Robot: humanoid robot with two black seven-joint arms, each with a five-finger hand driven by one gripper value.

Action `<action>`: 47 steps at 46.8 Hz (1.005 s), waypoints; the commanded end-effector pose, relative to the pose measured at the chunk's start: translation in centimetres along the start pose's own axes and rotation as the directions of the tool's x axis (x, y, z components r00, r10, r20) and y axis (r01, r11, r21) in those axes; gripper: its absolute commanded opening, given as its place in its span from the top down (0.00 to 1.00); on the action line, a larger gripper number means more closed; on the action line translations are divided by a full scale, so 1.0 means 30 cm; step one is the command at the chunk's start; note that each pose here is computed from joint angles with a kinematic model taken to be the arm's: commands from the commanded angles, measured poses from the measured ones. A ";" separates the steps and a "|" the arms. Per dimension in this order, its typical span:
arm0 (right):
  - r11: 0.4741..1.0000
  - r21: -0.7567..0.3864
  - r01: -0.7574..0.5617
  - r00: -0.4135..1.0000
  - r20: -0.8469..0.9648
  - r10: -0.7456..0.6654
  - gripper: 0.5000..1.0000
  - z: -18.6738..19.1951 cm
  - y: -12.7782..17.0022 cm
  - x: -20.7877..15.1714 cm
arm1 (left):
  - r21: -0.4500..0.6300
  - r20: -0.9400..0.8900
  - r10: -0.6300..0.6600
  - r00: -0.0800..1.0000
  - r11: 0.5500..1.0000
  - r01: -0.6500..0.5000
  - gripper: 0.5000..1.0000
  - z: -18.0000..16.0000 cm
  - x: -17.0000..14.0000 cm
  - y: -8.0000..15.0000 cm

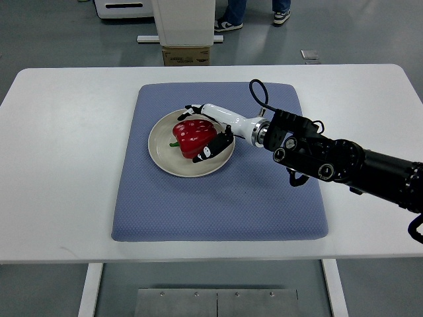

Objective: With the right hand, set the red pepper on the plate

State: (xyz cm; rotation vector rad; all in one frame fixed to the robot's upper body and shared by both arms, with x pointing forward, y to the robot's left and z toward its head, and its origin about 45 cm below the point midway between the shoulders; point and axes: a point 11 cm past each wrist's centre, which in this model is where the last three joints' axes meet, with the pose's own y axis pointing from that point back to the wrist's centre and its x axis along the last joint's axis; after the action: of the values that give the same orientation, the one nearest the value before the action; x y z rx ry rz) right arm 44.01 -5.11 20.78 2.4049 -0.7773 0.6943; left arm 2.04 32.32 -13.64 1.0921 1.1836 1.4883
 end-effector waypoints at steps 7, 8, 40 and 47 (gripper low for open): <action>0.998 -0.008 -0.059 0.997 0.042 0.059 0.01 0.025 0.035 0.081 | 0.000 0.001 0.000 1.000 1.000 0.000 0.00 0.000 0.000 0.000; 0.997 -0.012 -0.072 0.996 0.048 0.072 0.01 0.034 0.043 0.098 | 0.000 -0.001 0.000 1.000 1.000 0.000 0.00 0.000 0.000 0.000; 0.863 -0.216 -0.456 0.668 0.558 0.493 0.01 0.339 0.303 0.356 | 0.000 -0.001 0.000 1.000 1.000 0.000 0.00 0.000 0.000 0.000; 0.808 -0.287 -0.514 0.550 0.612 0.568 0.00 0.410 0.348 0.356 | 0.000 -0.001 0.000 1.000 1.000 0.000 0.00 0.000 0.000 0.000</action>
State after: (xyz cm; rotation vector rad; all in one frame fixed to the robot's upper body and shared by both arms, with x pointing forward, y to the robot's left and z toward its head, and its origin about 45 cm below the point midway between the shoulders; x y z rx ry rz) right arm 48.82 -23.22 21.93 2.3395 -1.8283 -0.0320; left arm 2.05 32.32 -13.64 1.0917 1.1839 1.4888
